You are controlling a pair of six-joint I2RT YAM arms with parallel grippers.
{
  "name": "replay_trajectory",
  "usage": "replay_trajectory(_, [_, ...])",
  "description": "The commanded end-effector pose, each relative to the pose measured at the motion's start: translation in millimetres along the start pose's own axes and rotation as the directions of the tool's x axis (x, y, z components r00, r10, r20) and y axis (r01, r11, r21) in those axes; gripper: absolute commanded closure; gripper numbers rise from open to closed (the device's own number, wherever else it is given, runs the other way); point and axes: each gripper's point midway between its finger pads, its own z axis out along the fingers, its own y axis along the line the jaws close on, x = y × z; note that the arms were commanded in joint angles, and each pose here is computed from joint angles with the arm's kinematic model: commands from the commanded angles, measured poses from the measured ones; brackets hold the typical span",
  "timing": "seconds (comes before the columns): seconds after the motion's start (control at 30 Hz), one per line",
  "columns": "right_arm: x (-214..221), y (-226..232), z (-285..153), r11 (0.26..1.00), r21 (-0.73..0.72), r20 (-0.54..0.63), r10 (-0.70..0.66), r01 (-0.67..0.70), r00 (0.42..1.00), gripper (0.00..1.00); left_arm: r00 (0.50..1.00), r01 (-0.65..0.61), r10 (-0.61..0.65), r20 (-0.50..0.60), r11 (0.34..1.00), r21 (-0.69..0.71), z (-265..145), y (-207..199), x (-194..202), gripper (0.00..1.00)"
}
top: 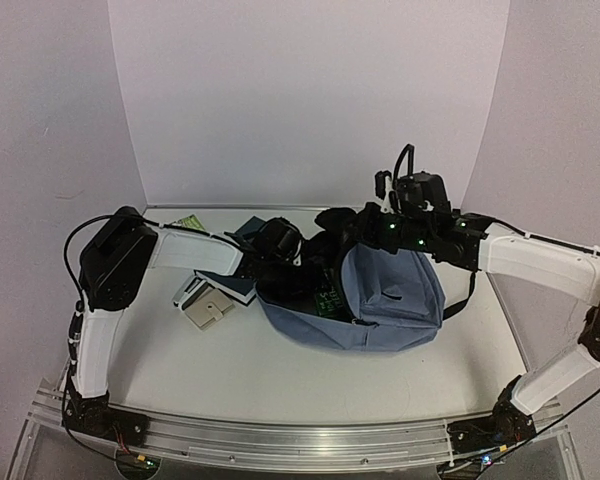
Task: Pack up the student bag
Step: Place the book in the student bag.
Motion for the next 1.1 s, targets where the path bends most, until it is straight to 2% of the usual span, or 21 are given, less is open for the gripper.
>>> replay_trajectory(0.0, [-30, 17, -22, 0.999, -0.051, 0.123, 0.019, -0.013, 0.992, 1.00, 1.000, -0.025, 0.024, 0.011, 1.000, 0.010, -4, -16, -1, 0.40])
replay_trajectory(0.27, [-28, 12, -24, 0.999, -0.037, 0.127, 0.025, -0.020, 0.992, 1.00, 0.998, -0.057, 0.054, 0.035, 0.992, 0.109, 13, -46, -12, 0.61])
replay_trajectory(0.37, [-26, 8, -24, 0.999, -0.026, 0.126, 0.028, -0.024, 0.992, 1.00, 0.997, -0.066, 0.060, 0.039, 0.985, 0.161, 16, -58, -15, 0.63])
replay_trajectory(0.47, [-26, 5, -27, 0.999, -0.015, 0.137, 0.036, -0.034, 0.990, 1.00, 0.996, -0.079, 0.072, 0.052, 0.985, 0.154, 8, -61, -17, 0.63])
replay_trajectory(0.6, [-31, -13, -33, 0.998, 0.018, 0.157, 0.061, -0.065, 0.986, 1.00, 0.988, -0.126, 0.114, 0.108, 0.986, 0.113, -31, -64, -24, 0.53])
replay_trajectory(0.77, [-26, -77, -38, 0.983, 0.095, 0.124, 0.146, -0.159, 0.981, 1.00, 0.979, -0.165, 0.154, 0.137, 0.984, 0.073, -94, -63, -23, 0.33])
replay_trajectory(0.87, [-14, -128, -39, 0.961, 0.157, 0.098, 0.215, -0.229, 0.972, 1.00, 0.987, -0.138, 0.138, 0.083, 0.990, -0.005, -123, -41, -19, 0.28])
replay_trajectory(1.07, [26, -194, -33, 0.915, 0.284, 0.041, 0.288, -0.288, 0.957, 1.00, 0.986, -0.030, 0.049, 0.158, 0.992, -0.120, -185, 19, -39, 0.18])
